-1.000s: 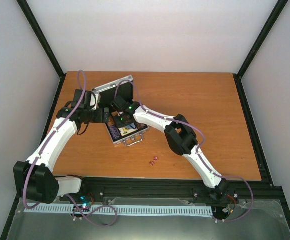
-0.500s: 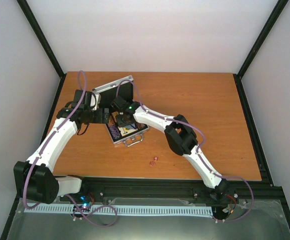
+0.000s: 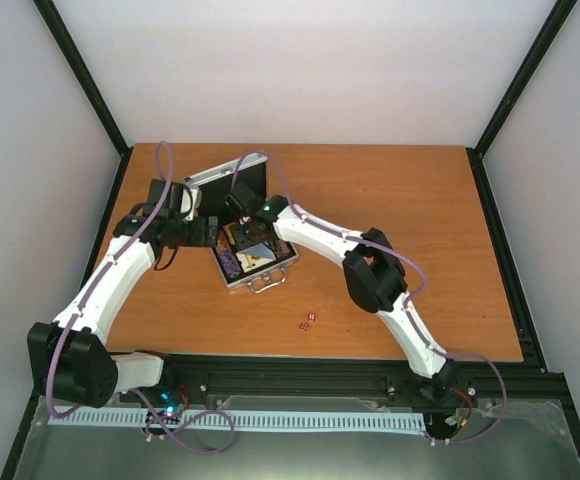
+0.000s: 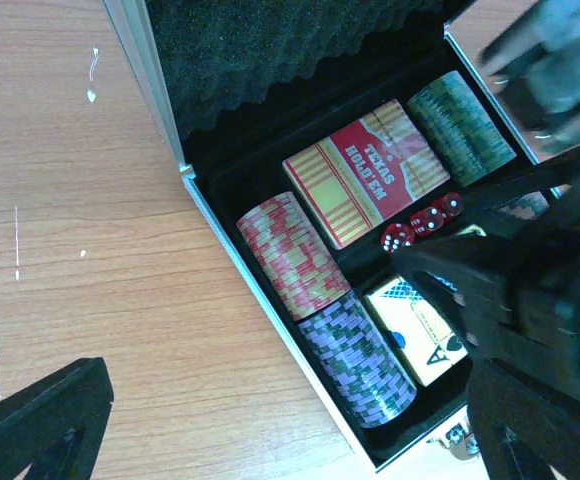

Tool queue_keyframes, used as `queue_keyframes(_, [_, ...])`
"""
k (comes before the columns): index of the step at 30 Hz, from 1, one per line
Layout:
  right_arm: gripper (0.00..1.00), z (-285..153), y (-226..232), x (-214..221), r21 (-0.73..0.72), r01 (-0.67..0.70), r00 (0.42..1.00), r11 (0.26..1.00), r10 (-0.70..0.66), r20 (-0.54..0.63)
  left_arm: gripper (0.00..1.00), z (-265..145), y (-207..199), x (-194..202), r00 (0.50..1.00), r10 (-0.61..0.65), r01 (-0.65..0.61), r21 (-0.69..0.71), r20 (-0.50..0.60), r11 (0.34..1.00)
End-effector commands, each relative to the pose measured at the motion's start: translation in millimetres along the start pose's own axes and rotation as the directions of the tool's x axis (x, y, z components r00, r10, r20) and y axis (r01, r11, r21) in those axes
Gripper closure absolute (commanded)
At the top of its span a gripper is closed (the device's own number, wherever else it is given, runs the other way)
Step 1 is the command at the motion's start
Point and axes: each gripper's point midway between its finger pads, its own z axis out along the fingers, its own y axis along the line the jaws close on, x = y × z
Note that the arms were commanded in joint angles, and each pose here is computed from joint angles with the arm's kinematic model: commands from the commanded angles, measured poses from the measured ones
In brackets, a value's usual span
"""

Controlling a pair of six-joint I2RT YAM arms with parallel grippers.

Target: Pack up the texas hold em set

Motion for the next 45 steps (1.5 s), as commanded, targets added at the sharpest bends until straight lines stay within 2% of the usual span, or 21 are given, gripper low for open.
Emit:
queue_keyframes(1, [0.39,-49.4,-3.9,-3.6,0.005,0.006,1.0,1.0,-0.006,0.016,0.0,-6.5,1.0,-9.0,1.0,0.005,-0.005,-0.003,0.024,1.0])
queue_keyframes(5, [0.37,-60.9,-21.5,34.3,0.05,0.008,0.998,0.999,-0.005,-0.063,0.0,-7.3,0.3,-10.8,1.0,0.0,0.0,0.0,0.031,1.0])
queue_keyframes(12, [0.38,-81.9,-61.3,136.6,0.126,0.005,0.975,0.992,0.023,-0.222,0.0,-3.9,-0.3,-12.0,1.0,-0.004,0.004,0.003,0.029,1.0])
queue_keyframes(19, [0.41,-90.4,-67.7,197.8,0.123,0.027,0.944,0.992,0.015,-0.33,0.0,1.7,-1.2,-11.7,1.0,-0.002,0.002,0.009,0.021,1.0])
queue_keyframes(32, [0.47,-89.7,-50.4,236.9,0.093,-0.028,0.918,0.995,0.062,-0.392,0.0,4.1,-1.0,-12.8,1.0,0.006,-0.007,0.007,0.015,1.0])
queue_keyframes(45, [0.77,-90.3,-60.7,259.0,0.155,-0.067,0.896,0.986,0.128,-0.426,0.0,6.1,-0.7,-11.0,1.0,0.008,-0.008,0.006,0.01,1.0])
